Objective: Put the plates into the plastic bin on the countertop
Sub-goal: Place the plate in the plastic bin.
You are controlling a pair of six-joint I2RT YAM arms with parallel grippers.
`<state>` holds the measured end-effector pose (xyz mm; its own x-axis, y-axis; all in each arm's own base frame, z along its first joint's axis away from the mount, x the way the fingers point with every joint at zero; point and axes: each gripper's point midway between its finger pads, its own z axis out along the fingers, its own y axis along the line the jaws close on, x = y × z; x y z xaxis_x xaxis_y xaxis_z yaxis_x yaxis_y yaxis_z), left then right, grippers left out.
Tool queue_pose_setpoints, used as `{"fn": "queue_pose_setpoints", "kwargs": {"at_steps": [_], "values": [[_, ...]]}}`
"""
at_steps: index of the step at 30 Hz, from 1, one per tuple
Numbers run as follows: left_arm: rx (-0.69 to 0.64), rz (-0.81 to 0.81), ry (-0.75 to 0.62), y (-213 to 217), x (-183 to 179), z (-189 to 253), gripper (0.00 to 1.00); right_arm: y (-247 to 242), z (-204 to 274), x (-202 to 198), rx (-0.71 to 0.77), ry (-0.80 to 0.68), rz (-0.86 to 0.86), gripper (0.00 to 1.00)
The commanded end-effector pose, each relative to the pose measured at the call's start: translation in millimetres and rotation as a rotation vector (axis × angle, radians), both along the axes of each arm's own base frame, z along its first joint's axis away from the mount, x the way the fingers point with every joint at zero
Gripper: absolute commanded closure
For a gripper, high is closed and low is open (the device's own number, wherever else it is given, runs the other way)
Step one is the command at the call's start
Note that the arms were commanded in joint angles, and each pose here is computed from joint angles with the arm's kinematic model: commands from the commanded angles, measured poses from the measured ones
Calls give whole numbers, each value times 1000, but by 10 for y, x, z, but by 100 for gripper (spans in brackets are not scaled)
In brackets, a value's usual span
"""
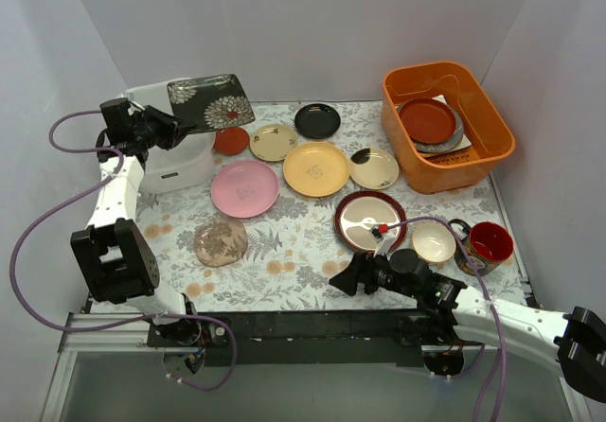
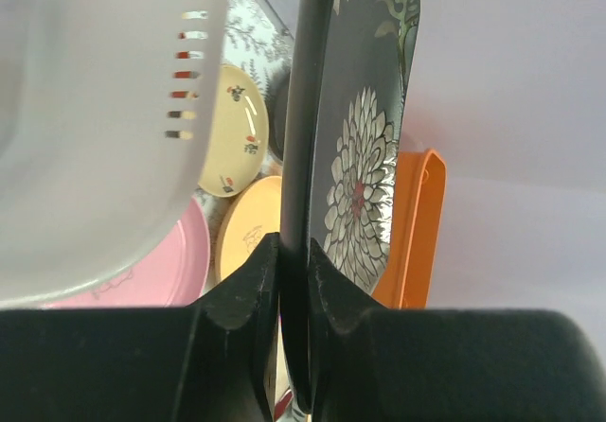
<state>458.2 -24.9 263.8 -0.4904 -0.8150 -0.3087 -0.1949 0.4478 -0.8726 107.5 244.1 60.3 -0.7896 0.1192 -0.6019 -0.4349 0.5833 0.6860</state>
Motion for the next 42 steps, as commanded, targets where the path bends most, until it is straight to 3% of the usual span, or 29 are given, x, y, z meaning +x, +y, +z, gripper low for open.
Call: {"fn": "queue_pose_setpoints", "kwargs": {"at_steps": [1,19,23,42], "values": [[39,34,-195,124,-221,655,100,40,59,-4,43,-15,9,12],[129,181,-75,1021,-410,387,100,5,-55,-68,42,14,17,12],[231,230,-36,1192,-416,353,100,10,-74,-90,40,25,25,13],[303,280,91,1548,-60,31,100,-23,-282,-152,3,65,40,13]]}}
